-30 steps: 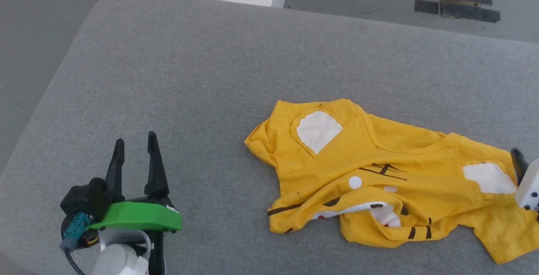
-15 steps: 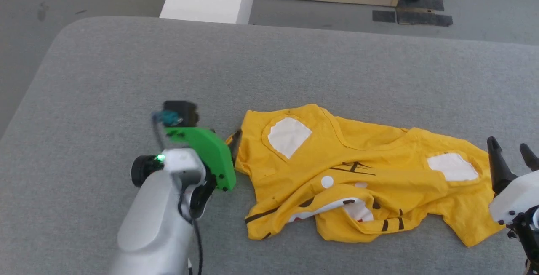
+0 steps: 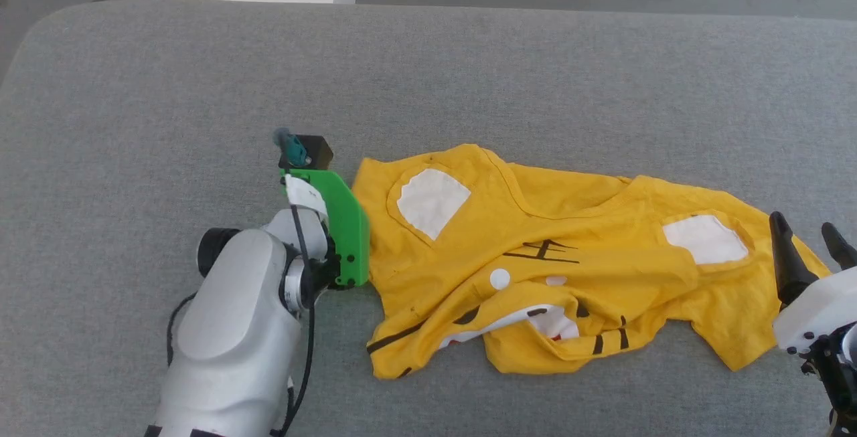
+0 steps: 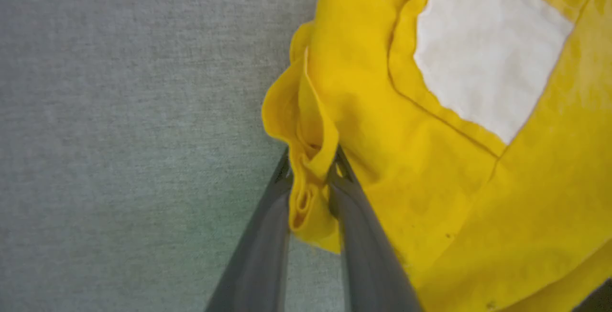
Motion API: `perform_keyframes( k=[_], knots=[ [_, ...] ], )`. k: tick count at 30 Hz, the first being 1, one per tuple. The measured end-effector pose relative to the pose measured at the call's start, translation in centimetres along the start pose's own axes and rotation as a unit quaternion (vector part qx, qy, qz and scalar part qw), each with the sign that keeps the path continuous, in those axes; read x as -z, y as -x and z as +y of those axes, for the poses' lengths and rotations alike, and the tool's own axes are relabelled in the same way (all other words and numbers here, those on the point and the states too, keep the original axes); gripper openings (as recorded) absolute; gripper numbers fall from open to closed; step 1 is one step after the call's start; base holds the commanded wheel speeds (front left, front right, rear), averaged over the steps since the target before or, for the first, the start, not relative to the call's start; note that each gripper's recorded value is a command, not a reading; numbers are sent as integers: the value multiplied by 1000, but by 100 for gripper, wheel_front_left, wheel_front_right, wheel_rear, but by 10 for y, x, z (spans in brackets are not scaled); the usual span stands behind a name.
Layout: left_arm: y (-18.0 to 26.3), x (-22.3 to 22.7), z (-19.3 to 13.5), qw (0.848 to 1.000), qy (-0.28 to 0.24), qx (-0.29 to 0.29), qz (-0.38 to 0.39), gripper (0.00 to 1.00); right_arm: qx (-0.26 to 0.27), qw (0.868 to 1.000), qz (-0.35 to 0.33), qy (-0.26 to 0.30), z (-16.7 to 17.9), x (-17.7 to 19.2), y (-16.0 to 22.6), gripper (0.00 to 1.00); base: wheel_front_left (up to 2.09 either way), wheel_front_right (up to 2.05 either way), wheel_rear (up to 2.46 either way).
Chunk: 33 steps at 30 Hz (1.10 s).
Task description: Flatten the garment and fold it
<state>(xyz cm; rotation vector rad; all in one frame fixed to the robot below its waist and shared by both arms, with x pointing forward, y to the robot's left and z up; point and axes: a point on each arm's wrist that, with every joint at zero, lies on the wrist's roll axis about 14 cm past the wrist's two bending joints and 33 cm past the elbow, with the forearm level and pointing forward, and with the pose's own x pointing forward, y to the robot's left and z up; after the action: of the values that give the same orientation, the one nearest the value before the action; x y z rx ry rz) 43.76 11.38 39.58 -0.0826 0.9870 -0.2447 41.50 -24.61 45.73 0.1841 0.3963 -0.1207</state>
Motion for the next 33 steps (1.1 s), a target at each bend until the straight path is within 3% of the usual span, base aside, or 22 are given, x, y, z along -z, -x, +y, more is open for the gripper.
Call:
perform_keyframes(
  k=[5,8,11,16,21,22,23,27,33],
  knots=[
    [21,-36,2,992,75,29,-102,0,-11,1000,3,0,9,2,-3,100,0,0,0],
    [49,-60,16,973,134,36,-186,0,-26,1000,4,2,19,2,-4,100,0,0,0],
    [74,-55,41,951,199,18,-237,0,-48,999,3,6,36,1,-6,100,0,0,0],
    [83,40,79,935,293,-54,-191,0,-90,996,-1,14,68,-3,-7,100,0,0,0],
    [82,120,71,921,365,-59,-123,0,-117,993,-4,20,89,-7,-9,100,0,0,0],
    [83,124,69,919,370,-57,-121,34,-120,993,-4,21,92,-8,-9,100,0,0,0],
    [85,123,68,916,376,-55,-129,100,-124,992,-3,23,95,-7,-9,100,0,0,0],
    [101,109,81,913,360,-76,-173,100,-131,991,-5,25,101,-9,-7,100,0,0,0],
    [142,57,119,941,197,-145,-235,100,-127,992,1,23,97,-5,-6,100,0,0,0]
  ],
)
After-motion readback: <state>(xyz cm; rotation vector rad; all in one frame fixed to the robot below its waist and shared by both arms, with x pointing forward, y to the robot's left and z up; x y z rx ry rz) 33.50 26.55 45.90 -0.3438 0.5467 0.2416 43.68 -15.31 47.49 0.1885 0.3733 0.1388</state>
